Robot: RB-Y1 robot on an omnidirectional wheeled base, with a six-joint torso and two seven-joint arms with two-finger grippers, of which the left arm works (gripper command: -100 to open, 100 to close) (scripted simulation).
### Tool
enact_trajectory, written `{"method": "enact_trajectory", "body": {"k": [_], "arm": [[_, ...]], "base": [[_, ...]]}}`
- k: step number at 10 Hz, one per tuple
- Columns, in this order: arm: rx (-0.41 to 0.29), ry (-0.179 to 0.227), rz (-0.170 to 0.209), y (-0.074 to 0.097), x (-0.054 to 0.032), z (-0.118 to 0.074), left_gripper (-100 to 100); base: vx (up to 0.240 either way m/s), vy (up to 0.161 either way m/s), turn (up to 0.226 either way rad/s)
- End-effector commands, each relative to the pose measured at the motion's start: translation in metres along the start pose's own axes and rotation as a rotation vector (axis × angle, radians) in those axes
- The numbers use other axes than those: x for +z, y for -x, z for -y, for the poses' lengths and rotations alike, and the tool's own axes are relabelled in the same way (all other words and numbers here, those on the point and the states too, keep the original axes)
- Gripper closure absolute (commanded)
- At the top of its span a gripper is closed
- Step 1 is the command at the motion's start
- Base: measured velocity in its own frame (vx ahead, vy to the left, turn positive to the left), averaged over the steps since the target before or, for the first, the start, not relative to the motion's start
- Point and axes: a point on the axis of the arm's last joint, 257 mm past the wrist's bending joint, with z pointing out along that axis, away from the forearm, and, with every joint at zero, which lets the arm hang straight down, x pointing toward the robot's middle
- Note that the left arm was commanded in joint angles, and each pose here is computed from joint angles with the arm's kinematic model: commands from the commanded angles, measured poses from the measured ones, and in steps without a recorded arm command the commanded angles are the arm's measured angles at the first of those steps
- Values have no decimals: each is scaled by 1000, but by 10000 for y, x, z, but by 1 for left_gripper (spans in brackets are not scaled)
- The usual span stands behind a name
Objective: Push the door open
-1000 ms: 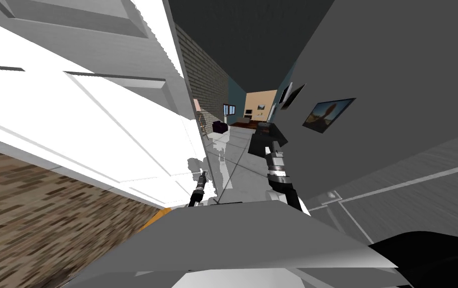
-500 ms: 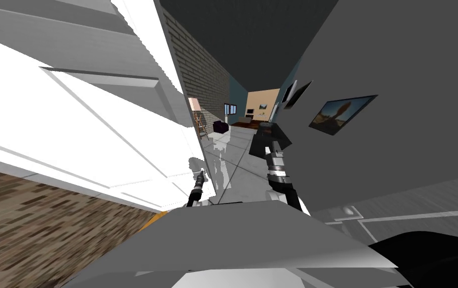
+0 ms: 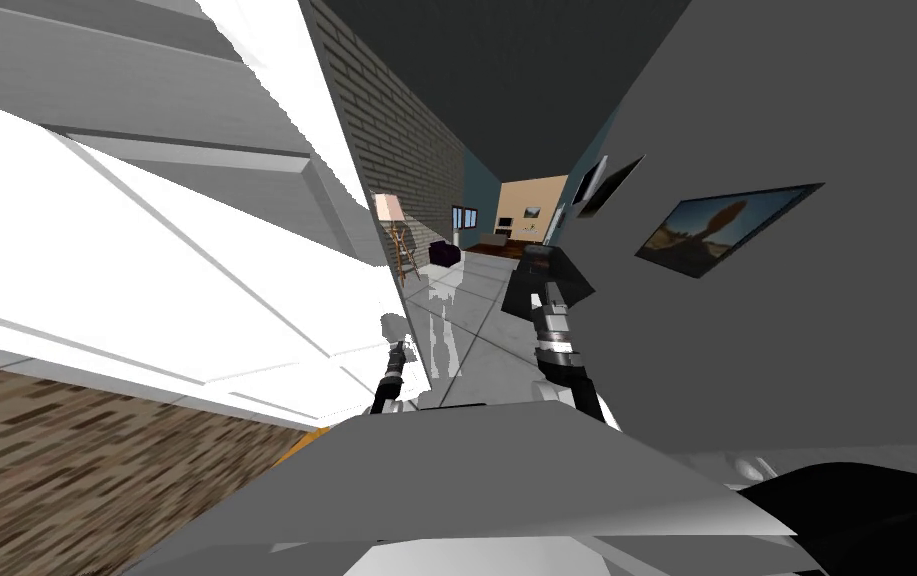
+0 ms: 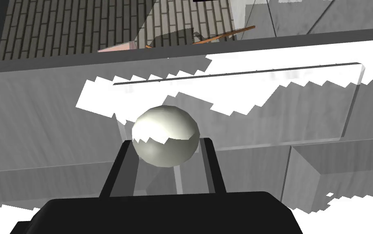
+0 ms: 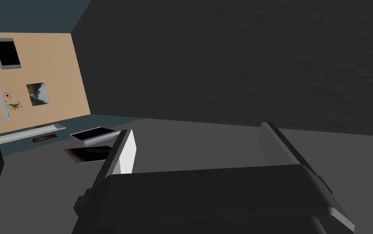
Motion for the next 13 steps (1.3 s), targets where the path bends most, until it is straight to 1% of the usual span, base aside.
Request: {"method": "enact_trajectory", "body": {"k": [1,2,3,6,10,11,12,13], "arm": [[7,-5,38,208,7,30,100],[3,-4,64,297,18,29,100],[-4,3,45,183,-12,-28,-100],[-20,3,46,138,13,-11,-100],[-55,5,47,19,44,11,-100],[-48,4,47,39,39,7,-100],[-40,2,52,98,35,9,-100],[-38,0,55,119,33,10,-100]], "base": [[155,-46,137],[171,-59,111],[-39,-90,58],[-203,-79,38],[-197,-87,41],[-76,-35,12],[126,6,-35],[220,29,-39]]}}
